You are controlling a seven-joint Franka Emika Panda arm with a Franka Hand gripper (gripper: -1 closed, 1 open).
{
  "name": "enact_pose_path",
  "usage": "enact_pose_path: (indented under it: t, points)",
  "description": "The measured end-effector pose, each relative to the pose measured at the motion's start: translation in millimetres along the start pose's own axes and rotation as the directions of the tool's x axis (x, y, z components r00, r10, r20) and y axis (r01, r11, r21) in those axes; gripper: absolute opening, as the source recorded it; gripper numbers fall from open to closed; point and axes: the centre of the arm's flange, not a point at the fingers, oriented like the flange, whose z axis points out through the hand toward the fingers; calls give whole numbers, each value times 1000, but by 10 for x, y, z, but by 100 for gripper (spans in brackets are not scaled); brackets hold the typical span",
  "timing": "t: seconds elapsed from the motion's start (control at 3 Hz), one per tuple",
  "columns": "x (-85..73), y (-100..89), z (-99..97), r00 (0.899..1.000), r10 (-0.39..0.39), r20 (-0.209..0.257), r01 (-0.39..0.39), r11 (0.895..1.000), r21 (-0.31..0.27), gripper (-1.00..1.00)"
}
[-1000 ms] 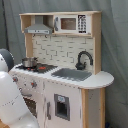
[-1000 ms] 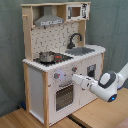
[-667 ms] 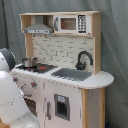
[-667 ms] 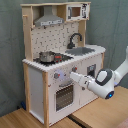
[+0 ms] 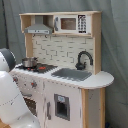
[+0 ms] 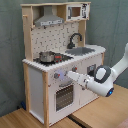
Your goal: Play with the kitchen
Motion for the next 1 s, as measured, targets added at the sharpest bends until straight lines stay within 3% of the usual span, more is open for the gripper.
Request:
enact_pose_path:
  t: [0.67, 1.0]
  points:
    - [54, -13, 82, 990, 108, -88, -111, 993, -40, 100]
    - [118, 10, 93, 977, 170, -132, -177, 983, -44, 100]
